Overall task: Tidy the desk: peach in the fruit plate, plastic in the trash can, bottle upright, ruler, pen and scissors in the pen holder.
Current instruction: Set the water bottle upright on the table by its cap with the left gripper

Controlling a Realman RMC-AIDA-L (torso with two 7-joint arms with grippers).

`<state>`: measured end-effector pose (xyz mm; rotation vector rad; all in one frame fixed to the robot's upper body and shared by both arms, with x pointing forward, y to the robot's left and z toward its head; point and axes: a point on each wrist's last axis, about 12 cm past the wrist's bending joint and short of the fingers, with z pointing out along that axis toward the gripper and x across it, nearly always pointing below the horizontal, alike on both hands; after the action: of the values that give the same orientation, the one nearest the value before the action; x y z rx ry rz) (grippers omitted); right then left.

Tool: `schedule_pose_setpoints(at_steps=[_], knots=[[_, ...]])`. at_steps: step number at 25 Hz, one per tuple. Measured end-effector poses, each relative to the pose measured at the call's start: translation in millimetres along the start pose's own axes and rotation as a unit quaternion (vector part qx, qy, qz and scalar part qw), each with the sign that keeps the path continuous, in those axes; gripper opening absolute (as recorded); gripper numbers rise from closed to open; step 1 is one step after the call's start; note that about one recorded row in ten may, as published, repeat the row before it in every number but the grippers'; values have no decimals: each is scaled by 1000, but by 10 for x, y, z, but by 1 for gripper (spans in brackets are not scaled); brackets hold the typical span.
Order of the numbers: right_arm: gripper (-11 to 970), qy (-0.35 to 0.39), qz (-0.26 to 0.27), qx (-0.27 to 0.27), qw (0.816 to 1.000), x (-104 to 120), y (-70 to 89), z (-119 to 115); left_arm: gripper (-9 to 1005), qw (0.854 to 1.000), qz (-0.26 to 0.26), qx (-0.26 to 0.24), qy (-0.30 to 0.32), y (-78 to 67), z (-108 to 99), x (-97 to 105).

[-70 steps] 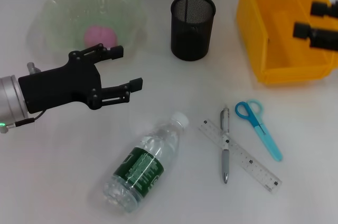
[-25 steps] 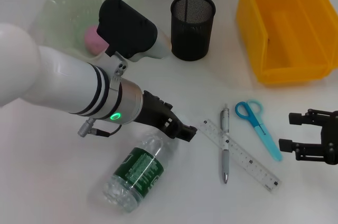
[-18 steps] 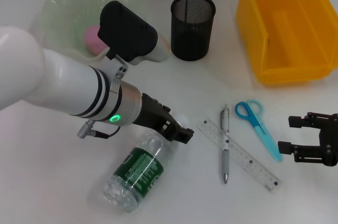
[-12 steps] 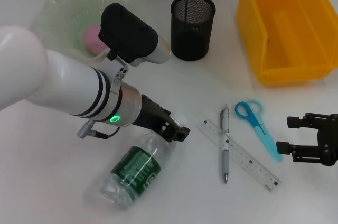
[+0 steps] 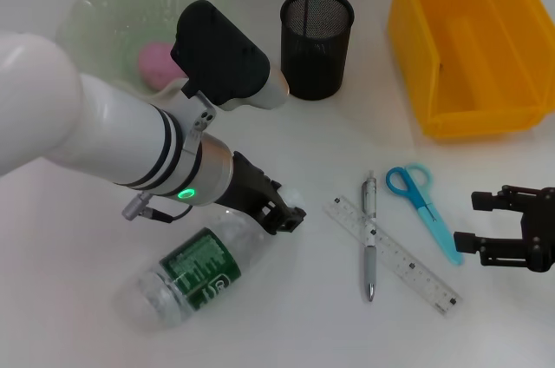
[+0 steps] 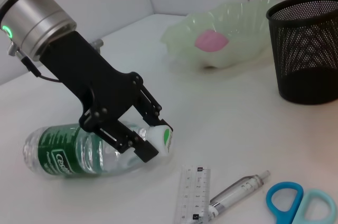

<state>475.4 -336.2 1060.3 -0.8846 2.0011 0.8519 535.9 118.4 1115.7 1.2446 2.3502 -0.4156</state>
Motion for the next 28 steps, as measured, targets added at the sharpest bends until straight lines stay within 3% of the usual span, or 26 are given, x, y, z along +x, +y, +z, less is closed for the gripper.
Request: schedule_pose_setpoints(at_steps=[7, 8, 12, 14, 22, 28], knots=[[778, 0, 2, 0, 1000, -2, -2, -2, 447, 998, 25, -32, -42, 77, -407, 29], [778, 0, 2, 0, 1000, -2, -2, -2, 449, 997, 28, -43, -66, 149, -618, 69], [778, 0, 5, 1, 1000, -7, -4, -5, 455, 994, 24, -53, -95, 241, -888, 144], [778, 0, 5, 1, 1000, -8, -4, -6, 458, 991, 9, -58, -123, 365, -1104, 266], [778, 0, 6, 0, 1000, -18, -5, 3, 470, 983, -26, -85, -161, 593, -1359, 485], [778, -1, 6, -1, 1000, -39, -12, 12, 479, 980, -34, -94, -170, 656, -1422, 567]])
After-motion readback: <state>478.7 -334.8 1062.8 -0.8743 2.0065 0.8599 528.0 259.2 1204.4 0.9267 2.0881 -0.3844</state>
